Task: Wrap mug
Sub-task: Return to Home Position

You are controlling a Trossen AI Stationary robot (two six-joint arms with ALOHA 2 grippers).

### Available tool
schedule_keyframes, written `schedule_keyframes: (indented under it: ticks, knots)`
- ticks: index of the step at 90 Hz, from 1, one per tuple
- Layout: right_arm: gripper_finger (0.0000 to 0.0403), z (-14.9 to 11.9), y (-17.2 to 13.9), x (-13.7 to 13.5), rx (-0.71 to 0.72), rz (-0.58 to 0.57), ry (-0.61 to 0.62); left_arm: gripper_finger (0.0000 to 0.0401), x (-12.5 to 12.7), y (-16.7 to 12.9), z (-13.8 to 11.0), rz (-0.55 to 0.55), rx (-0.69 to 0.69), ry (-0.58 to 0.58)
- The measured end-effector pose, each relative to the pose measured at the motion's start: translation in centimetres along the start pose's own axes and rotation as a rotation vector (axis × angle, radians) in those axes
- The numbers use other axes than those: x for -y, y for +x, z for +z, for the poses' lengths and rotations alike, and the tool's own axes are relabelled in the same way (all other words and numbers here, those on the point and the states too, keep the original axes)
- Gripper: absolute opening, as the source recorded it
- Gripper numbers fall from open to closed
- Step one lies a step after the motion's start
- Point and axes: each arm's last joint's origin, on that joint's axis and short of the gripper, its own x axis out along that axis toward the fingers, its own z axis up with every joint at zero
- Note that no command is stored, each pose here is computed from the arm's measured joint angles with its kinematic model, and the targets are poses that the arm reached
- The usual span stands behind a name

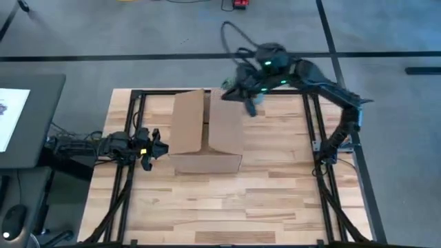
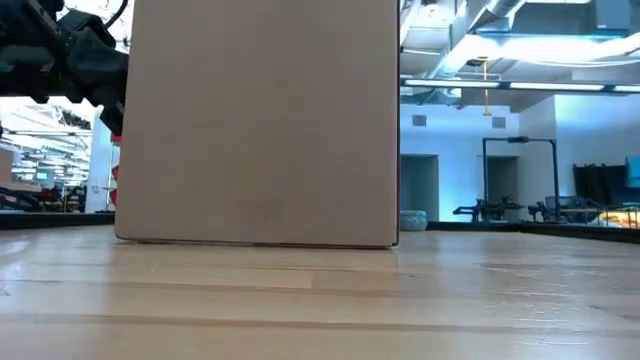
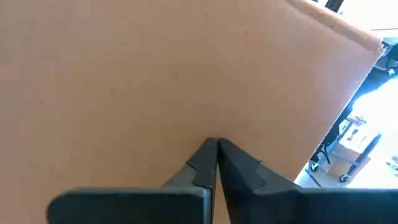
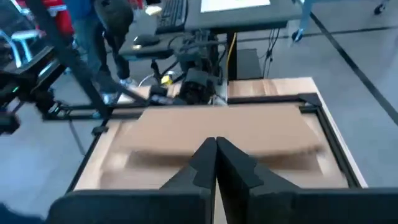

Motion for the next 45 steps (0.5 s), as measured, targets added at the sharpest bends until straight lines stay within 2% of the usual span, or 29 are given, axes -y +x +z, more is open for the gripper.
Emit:
schedule_keyframes:
  ticks: [25, 35, 45]
  knots:
    - [0.0000, -2.0, -6.6, -3.8, -0.100, 0.037, -0.018, 0.0000, 0.0, 0.0, 0.0, 0.000, 0.000, -0.001]
    - [0.0000, -4.4, -7.8, -5.2, -0.105, 0.066, 0.011, 0.0000, 0.0, 0.0, 0.0, -0.001, -0.001, -0.001]
    - [0.0000, -7.7, -8.4, -6.1, -0.046, 0.070, 0.074, 0.0000, 0.0, 0.0, 0.0, -0.001, -0.001, -0.002]
